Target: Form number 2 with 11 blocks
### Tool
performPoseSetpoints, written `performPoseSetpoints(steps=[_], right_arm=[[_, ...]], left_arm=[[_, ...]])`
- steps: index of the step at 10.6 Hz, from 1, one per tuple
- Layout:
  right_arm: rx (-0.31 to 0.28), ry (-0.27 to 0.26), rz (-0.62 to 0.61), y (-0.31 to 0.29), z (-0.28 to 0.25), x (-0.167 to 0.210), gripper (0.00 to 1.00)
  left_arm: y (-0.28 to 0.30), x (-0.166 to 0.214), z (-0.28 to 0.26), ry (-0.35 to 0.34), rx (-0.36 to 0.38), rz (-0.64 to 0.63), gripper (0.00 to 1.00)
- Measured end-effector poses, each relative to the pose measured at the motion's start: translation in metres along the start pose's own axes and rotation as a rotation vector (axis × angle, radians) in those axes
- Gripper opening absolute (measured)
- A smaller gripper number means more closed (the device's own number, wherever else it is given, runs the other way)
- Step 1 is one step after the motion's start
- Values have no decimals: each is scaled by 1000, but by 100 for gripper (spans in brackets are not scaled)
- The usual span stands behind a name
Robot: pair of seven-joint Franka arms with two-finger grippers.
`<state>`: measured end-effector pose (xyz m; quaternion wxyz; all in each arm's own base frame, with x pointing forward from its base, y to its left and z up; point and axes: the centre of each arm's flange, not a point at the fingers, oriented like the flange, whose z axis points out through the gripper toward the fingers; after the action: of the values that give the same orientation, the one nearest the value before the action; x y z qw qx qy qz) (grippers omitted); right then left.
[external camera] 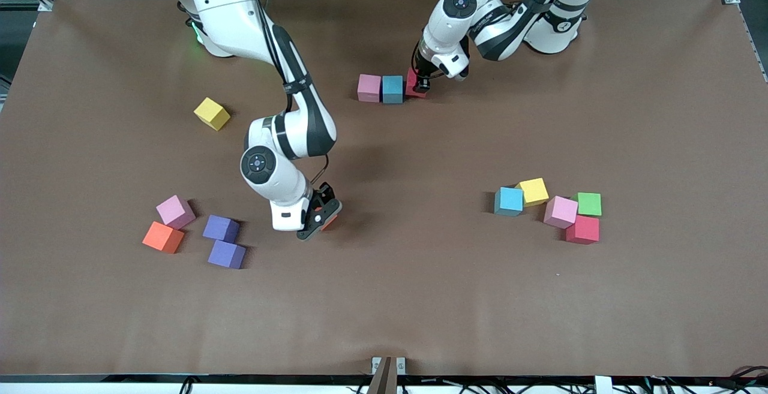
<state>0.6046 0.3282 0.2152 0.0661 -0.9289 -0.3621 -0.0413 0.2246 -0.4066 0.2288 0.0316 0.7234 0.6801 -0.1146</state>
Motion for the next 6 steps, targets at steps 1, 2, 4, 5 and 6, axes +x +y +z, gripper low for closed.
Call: performPoseSetpoints(steps=[1,2,4,5,6], right_arm=[[2,0,12,-3,-1,1,59],[7,-2,33,-7,-2,2,59],[23,-3,71,-20,-10,6,58],[34,-4,96,-28,-17,9,56],[47,-5,131,-37,-24,11,56]], left_arm=[[0,0,1,0,4,3,59],[0,0,2,-2,6,2,59],[3,0,2,-8,4,-4,59],[5,1,2,-10,2,-9,59],[6,2,2,-12,1,-12,59]])
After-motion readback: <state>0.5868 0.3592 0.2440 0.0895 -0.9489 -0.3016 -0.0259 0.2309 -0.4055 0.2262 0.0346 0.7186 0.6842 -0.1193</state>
